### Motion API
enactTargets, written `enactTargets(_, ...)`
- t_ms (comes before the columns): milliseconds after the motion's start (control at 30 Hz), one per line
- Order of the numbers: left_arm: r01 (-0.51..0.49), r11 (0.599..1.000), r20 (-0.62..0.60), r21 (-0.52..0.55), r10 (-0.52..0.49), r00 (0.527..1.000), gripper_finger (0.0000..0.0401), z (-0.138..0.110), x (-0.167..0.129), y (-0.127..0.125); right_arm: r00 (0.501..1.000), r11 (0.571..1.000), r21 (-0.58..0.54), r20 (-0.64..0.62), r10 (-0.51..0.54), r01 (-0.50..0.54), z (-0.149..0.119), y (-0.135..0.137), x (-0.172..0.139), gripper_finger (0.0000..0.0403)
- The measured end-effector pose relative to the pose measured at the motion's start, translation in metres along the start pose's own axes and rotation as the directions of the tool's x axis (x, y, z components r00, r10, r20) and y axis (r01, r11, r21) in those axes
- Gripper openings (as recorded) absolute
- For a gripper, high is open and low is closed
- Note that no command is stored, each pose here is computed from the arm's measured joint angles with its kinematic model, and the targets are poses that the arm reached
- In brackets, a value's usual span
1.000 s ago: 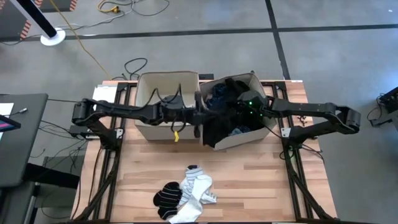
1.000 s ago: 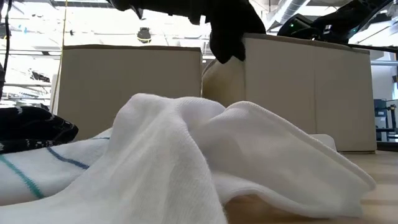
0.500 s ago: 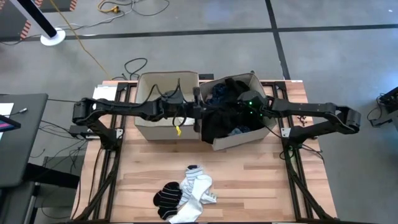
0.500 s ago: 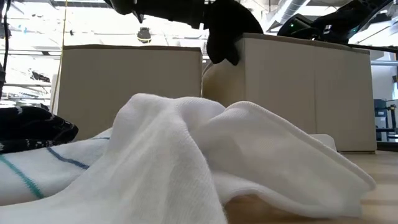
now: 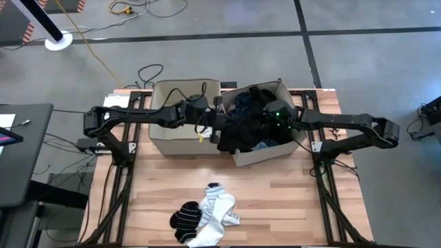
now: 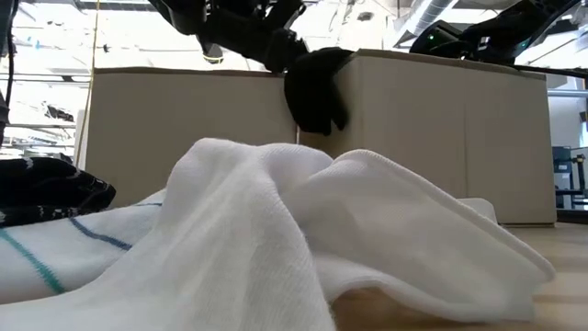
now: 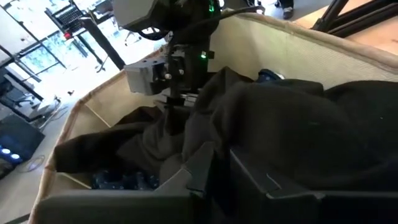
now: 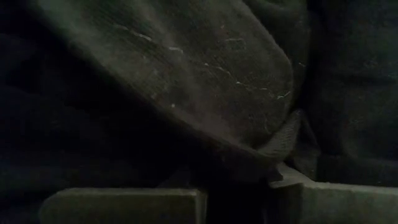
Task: Sort clothes
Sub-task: Put the black shirt into the right laundry organizer
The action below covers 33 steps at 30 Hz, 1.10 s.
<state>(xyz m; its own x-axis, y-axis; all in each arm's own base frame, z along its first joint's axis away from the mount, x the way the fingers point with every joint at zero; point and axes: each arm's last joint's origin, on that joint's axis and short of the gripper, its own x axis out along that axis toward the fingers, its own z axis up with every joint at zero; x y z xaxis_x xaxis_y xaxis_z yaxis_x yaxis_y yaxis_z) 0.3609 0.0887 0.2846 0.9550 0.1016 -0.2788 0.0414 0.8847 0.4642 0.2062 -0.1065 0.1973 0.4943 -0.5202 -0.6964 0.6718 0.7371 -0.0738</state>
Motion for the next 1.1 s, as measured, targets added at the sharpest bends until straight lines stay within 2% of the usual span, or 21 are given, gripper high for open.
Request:
enactTargets(267,0.004,1.000,0.030,-0.010,-0.004,1.000,0.0128,0.008,-0.003,0.004,1.000,1.000,-0.001,0.000,0.000,0.000,0.000,0.000,0.000,0.0063)
enactTargets(400,0.014,0.998,0.027,-0.057,-0.012,1.000,0.0174,0.030,-0.010,0.016,1.000,1.000,-0.001,0.001,0.000,0.000,0.000,0.000,0.000,0.0063)
enactTargets(500,0.059,0.994,0.006,-0.092,-0.059,0.998,0.0196,0.049,-0.017,0.024,1.000,1.000,-0.001,0.001,0.000,0.000,0.000,0.000,0.000,0.0063)
enactTargets(767,0.104,0.985,-0.052,-0.137,-0.112,0.992,0.0208,0.107,-0.048,0.042,1.000,1.000,-0.001,0.001,0.000,0.000,0.000,0.000,0.000,0.0063)
enactTargets(867,0.065,0.991,-0.096,-0.115,-0.076,0.992,0.0208,0.126,-0.062,0.044,1.000,1.000,-0.001,0.001,0.000,0.000,0.000,0.000,0.000,0.0063)
enactTargets(1033,-0.059,0.998,-0.193,0.005,0.058,0.980,0.0208,0.151,-0.092,0.041,1.000,1.000,0.000,0.001,0.000,0.000,0.000,0.000,0.000,0.0063)
enactTargets(1100,-0.072,0.997,-0.214,0.025,0.076,0.974,0.0208,0.156,-0.106,0.038,1.000,1.000,0.001,0.002,0.000,0.000,0.000,0.000,0.000,0.0063)
